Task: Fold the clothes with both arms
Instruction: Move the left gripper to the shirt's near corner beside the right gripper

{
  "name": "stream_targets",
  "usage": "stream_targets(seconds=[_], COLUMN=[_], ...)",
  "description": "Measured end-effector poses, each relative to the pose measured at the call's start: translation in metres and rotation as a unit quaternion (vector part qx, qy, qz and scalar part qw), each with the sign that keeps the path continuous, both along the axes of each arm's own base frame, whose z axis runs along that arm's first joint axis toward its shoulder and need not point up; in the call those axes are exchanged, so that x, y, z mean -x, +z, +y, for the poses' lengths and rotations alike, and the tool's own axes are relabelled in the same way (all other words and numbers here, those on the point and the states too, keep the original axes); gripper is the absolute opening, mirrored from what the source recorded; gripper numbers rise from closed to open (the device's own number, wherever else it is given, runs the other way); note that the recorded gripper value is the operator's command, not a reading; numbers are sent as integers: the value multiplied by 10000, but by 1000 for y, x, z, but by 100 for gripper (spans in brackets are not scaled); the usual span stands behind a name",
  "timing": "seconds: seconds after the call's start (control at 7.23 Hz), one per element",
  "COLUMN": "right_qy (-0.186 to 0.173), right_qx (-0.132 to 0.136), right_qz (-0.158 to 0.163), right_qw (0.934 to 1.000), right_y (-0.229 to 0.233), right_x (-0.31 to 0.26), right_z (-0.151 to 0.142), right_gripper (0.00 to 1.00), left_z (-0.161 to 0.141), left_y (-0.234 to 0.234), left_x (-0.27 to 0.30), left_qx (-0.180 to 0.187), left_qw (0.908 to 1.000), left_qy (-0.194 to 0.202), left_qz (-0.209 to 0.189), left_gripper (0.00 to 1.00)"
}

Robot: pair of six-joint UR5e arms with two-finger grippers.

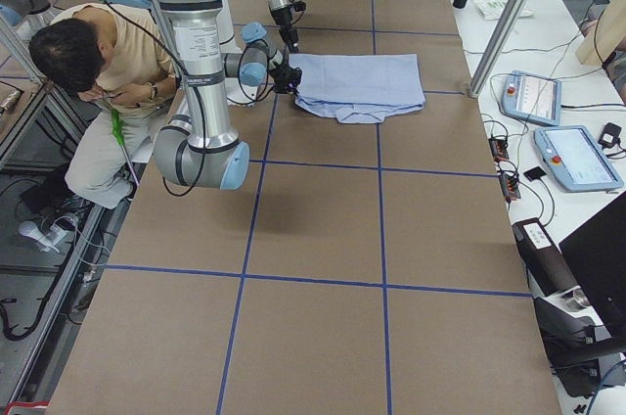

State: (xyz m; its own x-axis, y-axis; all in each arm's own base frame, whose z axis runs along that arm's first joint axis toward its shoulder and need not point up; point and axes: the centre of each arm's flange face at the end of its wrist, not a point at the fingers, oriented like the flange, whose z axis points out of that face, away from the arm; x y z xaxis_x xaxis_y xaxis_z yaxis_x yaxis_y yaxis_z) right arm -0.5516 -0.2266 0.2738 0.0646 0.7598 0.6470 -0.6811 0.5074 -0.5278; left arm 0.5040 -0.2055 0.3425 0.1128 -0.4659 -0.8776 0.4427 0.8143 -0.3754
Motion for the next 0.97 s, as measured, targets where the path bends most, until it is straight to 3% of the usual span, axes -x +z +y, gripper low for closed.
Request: stream_targets(seconds=[0.14, 0.28, 0.42, 0.97], right_qy=[-2, -5, -6, 0], right_qx=[1, 1, 0, 1], right_qz=[-2, -5, -14, -14], right_qw=[10000, 10000, 10000, 10000], right_y=[0, 0, -1, -1], right_x=[0, 0, 0, -3], right_z=[0, 1, 1, 0], right_gripper=[0, 0, 0, 0], left_z=[0, 0, 0, 1], left_y=[-1, 0, 1, 2], left_x=[-6, -9, -10, -8], left_qx=[-1, 0, 2, -17], left_qw=[10000, 10000, 10000, 10000], left_qy=[8, 8, 4, -34], left_qz=[-2, -9, -21, -31], left_gripper=[38, 8, 0, 0])
